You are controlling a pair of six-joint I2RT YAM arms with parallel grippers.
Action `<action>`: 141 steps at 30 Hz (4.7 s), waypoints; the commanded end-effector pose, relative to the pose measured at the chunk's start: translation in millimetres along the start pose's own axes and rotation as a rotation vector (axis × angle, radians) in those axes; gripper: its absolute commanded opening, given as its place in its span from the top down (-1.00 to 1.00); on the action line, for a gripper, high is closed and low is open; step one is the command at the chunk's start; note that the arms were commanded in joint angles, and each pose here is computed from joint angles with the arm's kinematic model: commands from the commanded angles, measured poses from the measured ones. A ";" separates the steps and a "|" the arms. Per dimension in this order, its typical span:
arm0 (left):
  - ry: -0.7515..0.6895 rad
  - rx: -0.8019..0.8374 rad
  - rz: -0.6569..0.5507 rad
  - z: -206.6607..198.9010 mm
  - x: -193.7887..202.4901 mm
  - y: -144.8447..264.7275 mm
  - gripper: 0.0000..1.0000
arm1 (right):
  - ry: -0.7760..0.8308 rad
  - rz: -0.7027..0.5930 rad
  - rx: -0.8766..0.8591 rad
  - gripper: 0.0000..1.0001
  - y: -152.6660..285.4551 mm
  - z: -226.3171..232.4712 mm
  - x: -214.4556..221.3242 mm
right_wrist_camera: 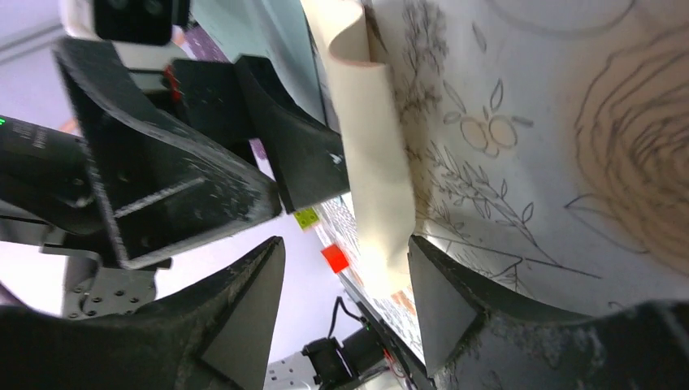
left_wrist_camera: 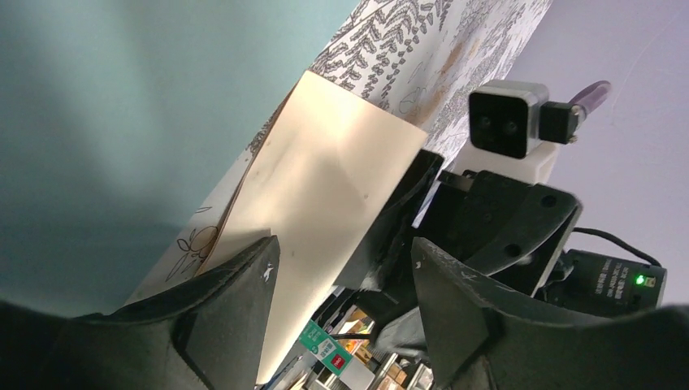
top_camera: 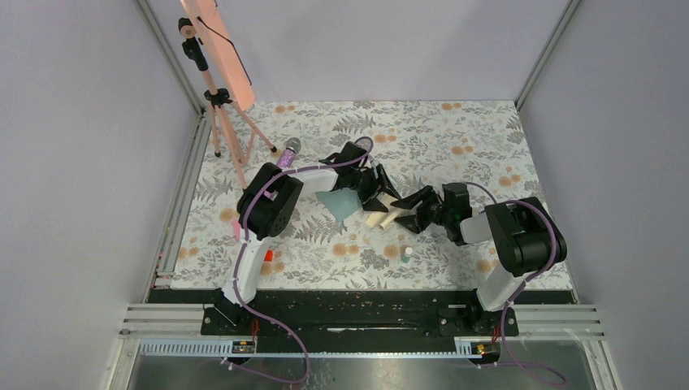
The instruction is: Place the letter into the envelope and seal it
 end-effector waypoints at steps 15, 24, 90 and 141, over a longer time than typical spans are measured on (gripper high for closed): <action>-0.016 -0.048 -0.014 19.6 -0.1 -3.7 -0.27 | 0.055 -0.156 -0.038 -0.30 20.3 11.5 -64.1; -0.018 -0.046 -0.009 19.5 0.3 -4.3 -0.27 | 0.066 -0.104 -0.048 -0.29 17.7 9.8 -57.5; -0.034 -0.012 0.014 11.8 5.0 0.2 -0.27 | 0.197 -0.013 -0.352 -0.25 5.4 61.1 -4.3; -0.152 -0.134 -0.108 29.1 -3.5 59.3 -0.24 | 0.280 -0.026 0.160 -0.26 37.7 -6.4 -36.7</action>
Point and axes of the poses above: each gripper's point midway between its finger pads, its own y axis back along the fingers, its own z axis along the line the jaws close on, x = y × z, the point moved 1 cm from there along y, back along the fingers, and after that the axes turned 4 degrees about y, right-handed, at the moved point
